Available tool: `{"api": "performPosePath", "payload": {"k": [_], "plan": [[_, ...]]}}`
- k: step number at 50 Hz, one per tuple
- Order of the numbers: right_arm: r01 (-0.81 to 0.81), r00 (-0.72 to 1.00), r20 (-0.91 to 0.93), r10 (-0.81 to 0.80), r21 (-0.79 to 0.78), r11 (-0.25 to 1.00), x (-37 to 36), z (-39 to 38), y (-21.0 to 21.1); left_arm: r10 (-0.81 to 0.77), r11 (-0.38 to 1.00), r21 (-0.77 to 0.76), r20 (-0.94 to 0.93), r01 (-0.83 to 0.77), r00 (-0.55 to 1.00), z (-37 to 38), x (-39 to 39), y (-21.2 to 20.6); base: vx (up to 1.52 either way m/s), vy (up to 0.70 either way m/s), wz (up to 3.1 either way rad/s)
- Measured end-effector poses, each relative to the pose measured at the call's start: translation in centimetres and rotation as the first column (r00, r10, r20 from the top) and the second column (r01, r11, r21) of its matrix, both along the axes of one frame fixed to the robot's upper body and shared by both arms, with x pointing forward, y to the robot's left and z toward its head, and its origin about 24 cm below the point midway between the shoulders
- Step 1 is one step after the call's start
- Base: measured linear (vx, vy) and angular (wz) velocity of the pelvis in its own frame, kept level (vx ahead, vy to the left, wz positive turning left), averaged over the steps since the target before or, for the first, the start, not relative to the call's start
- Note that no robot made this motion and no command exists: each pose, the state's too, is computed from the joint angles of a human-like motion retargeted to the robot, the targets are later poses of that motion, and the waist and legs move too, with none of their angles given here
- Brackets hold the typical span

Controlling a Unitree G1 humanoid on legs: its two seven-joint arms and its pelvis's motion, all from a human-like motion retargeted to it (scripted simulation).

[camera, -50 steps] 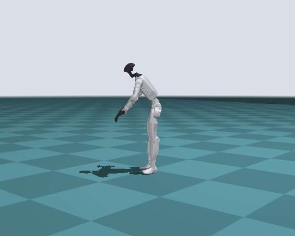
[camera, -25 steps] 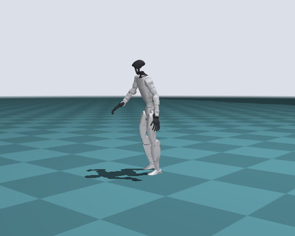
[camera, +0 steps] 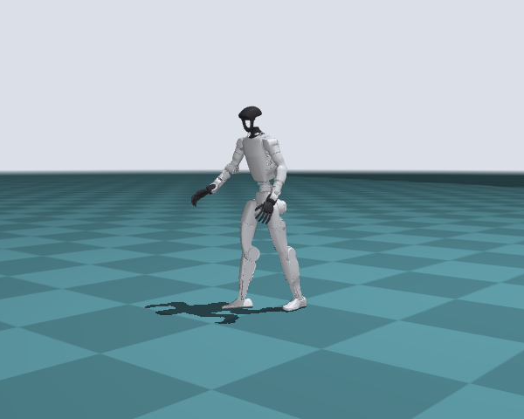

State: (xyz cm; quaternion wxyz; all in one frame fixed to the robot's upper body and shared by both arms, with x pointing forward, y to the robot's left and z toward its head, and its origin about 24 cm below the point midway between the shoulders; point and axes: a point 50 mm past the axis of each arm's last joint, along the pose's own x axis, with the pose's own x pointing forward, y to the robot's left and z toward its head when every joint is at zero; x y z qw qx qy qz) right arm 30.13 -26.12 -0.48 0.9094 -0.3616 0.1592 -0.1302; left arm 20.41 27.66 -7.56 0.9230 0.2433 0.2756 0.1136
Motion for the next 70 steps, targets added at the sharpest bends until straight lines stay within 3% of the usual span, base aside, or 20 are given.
{"api": "performPosePath", "payload": {"k": [8, 15, 25, 31, 38, 42, 50, 55, 65, 70], "plan": [[-0.018, 1.000, -0.022, 0.016, -0.076, 0.997, -0.7, -0.3, -0.3, 0.075, 0.997, -0.009, -0.139, -0.077, 0.987, -2.1, -3.7, 0.7, 0.48, 0.00, 0.25], [-0.066, 0.997, -0.053, 0.059, -0.135, 0.989, -1.1, -0.6, 0.1, 0.136, 0.989, -0.042, -0.102, -0.141, 0.985, -2.0, -4.8, 0.5, 0.32, 0.03, 0.29], [-0.146, 0.989, -0.026, 0.144, -0.213, 0.966, -0.7, 0.3, 0.7, 0.044, 0.999, 0.014, -0.190, -0.042, 0.981, -2.8, -5.4, 0.7, 0.26, 0.04, 0.02], [-0.165, 0.986, -0.022, 0.164, -0.222, 0.961, -1.1, 0.1, 0.7, 0.046, 0.998, 0.043, -0.241, -0.036, 0.969, -3.3, -6.5, 1.5, 0.27, 0.15, 0.30], [-0.171, 0.985, -0.059, 0.163, -0.162, 0.972, -1.3, -1.1, 1.8, 0.259, 0.966, 0.063, -0.307, -0.252, 0.916, -4.1, -7.2, 3.2, 0.38, 0.00, -0.29], [-0.184, 0.982, -0.067, 0.177, -0.124, 0.975, -1.1, -1.7, 3.2, 0.224, 0.974, 0.106, -0.302, -0.200, 0.927, -3.3, -5.9, 3.9, 0.27, 0.08, -0.04], [-0.280, 0.960, -0.053, 0.275, -0.206, 0.938, 0.5, -0.2, 4.8, 0.040, 0.979, 0.201, -0.066, -0.026, 0.997, 2.5, 2.2, 4.7, 0.12, 0.06, -0.09], [-0.226, 0.970, 0.051, 0.238, -0.181, 0.957, 2.1, 2.0, 4.6, -0.081, 0.940, 0.339, 0.088, 0.047, 0.993, 8.8, 8.1, 5.5, 0.06, -0.03, 0.22], [-0.242, 0.937, 0.149, 0.317, -0.378, 0.894, 7.1, 9.6, 5.5, -0.120, 0.770, 0.632, 0.275, -0.085, 0.954, 22.1, 14.5, 8.0, -0.22, -0.15, 0.31], [-0.222, 0.919, 0.188, 0.346, -0.478, 0.850, 9.0, 12.8, 7.0, -0.162, 0.638, 0.766, 0.237, -0.081, 0.958, 26.1, 15.8, 8.0, -0.24, -0.07, 0.25]]}}
